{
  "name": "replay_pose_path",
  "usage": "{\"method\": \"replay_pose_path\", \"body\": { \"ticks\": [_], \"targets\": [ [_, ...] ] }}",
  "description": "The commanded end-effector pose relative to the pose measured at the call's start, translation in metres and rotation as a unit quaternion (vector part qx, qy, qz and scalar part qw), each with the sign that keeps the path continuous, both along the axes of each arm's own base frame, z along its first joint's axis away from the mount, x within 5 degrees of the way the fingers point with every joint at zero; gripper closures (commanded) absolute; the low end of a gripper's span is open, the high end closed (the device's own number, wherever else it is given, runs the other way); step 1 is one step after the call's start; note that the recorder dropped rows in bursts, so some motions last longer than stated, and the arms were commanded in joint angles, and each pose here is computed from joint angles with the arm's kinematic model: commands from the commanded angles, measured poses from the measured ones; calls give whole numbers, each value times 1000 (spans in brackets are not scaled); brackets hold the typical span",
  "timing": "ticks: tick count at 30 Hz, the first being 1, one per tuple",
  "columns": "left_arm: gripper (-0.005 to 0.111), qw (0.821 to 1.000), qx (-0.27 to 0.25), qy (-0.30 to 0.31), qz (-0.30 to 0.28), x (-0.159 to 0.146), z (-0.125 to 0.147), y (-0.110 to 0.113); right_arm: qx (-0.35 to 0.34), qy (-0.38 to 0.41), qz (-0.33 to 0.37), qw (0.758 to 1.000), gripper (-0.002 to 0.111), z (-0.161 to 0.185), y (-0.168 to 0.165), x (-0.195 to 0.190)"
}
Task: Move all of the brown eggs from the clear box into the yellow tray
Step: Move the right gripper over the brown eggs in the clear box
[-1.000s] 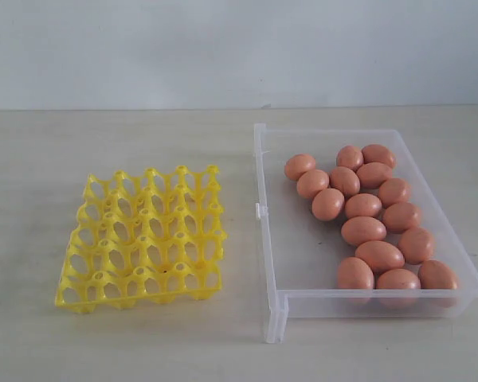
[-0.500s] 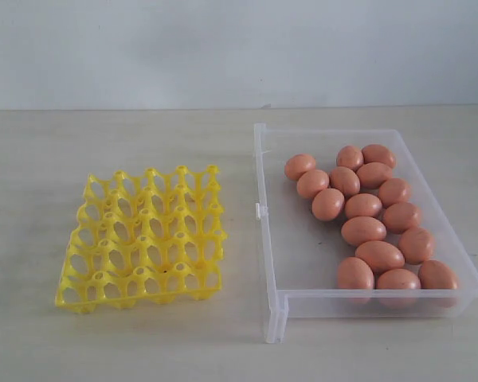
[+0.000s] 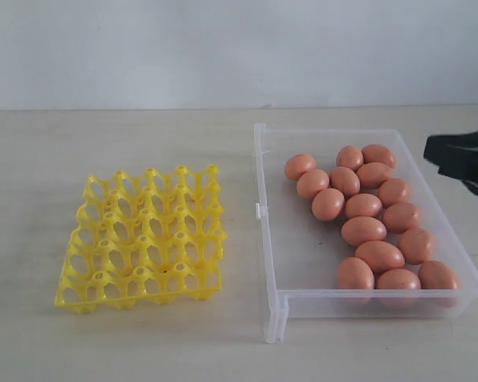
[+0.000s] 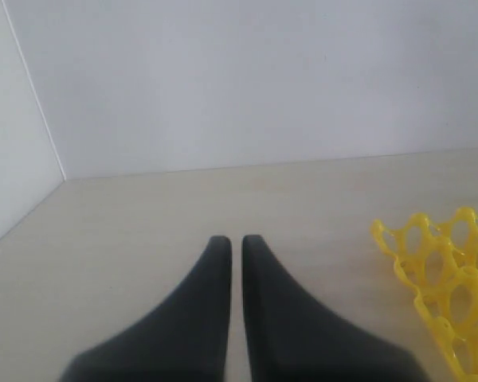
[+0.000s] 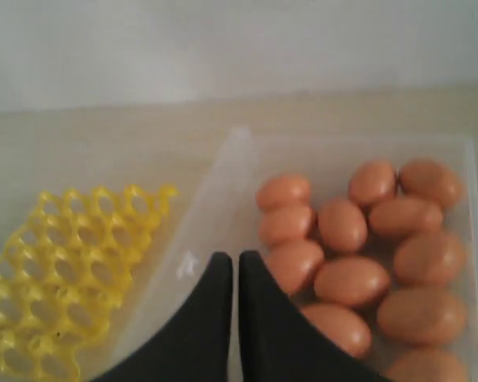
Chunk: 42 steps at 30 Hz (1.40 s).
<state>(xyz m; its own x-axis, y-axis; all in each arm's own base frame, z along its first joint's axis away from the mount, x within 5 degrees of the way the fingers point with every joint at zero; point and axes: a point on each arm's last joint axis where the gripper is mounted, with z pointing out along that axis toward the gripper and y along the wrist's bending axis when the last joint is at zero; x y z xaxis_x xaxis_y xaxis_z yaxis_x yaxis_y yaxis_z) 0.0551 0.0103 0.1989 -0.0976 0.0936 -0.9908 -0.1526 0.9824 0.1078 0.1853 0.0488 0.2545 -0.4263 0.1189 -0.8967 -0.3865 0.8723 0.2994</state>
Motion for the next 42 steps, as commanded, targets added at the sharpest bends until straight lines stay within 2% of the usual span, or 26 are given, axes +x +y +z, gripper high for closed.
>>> {"method": "replay_pose_path", "body": {
  "ticks": [1,5,6,7,8,10,11,12,13,15,16,17,20,21,23,24,26,28,30,31,33,35,36,38,40,42],
  "targets": [
    [103,1000,-3,0,-1,0,-1,0,31,155,2,987,109,-18,5,24],
    [103,1000,-3,0,-1,0,-1,0,26,156,108,981,109,-10,38,34],
    [103,1000,-3,0,-1,0,-1,0,-10,122,133,984,109,-6,45,39],
    [103,1000,-3,0,-1,0,-1,0,-143,11,189,971,109,1,55,48],
    [103,1000,-3,0,-1,0,-1,0,-265,-82,224,934,109,4,65,50],
    [103,1000,-3,0,-1,0,-1,0,-370,-177,206,889,109,18,78,54],
    [103,1000,-3,0,-1,0,-1,0,-394,-198,195,876,109,26,84,55],
    [103,1000,-3,0,-1,0,-1,0,-444,-245,205,837,109,39,94,56],
    [103,1000,-3,0,-1,0,-1,0,-456,-263,205,825,109,48,98,56],
    [103,1000,-3,0,-1,0,-1,0,-454,-282,181,826,109,71,101,62],
    [103,1000,-3,0,-1,0,-1,0,-456,-265,146,837,109,86,97,68],
    [103,1000,-3,0,-1,0,-1,0,-448,-239,118,853,109,92,93,73],
    [103,1000,-3,0,-1,0,-1,0,-384,-119,-44,914,109,112,73,94],
    [103,1000,-3,0,0,0,-1,0,-381,-85,-111,914,109,116,64,100],
    [103,1000,-3,0,0,0,-1,0,-392,-62,-161,903,109,113,59,108],
    [103,1000,-3,0,0,0,-1,0,-403,-61,-159,899,109,110,60,112],
    [103,1000,-3,0,0,0,-1,0,-376,-68,-134,914,109,105,69,116],
    [103,1000,-3,0,0,0,-1,0,-282,-88,-63,953,109,104,91,118],
    [103,1000,-3,0,0,0,-1,0,-159,-131,20,978,109,111,115,114],
    [103,1000,-3,0,0,0,-1,0,-109,-158,52,980,109,115,125,110],
    [103,1000,-3,0,0,0,-1,0,3,-238,128,963,109,127,143,96],
    [103,1000,-3,0,0,0,-1,0,65,-346,220,910,109,137,156,79],
    [103,1000,-3,0,0,0,-1,0,66,-399,252,879,109,139,159,72],
    [103,1000,-3,0,0,0,-1,0,34,-447,262,855,109,140,164,67],
    [103,1000,-3,0,0,0,-1,0,-47,-439,216,871,109,135,166,72],
    [103,1000,-3,0,0,0,-1,0,-182,-387,157,890,109,127,165,83]
  ]
}}
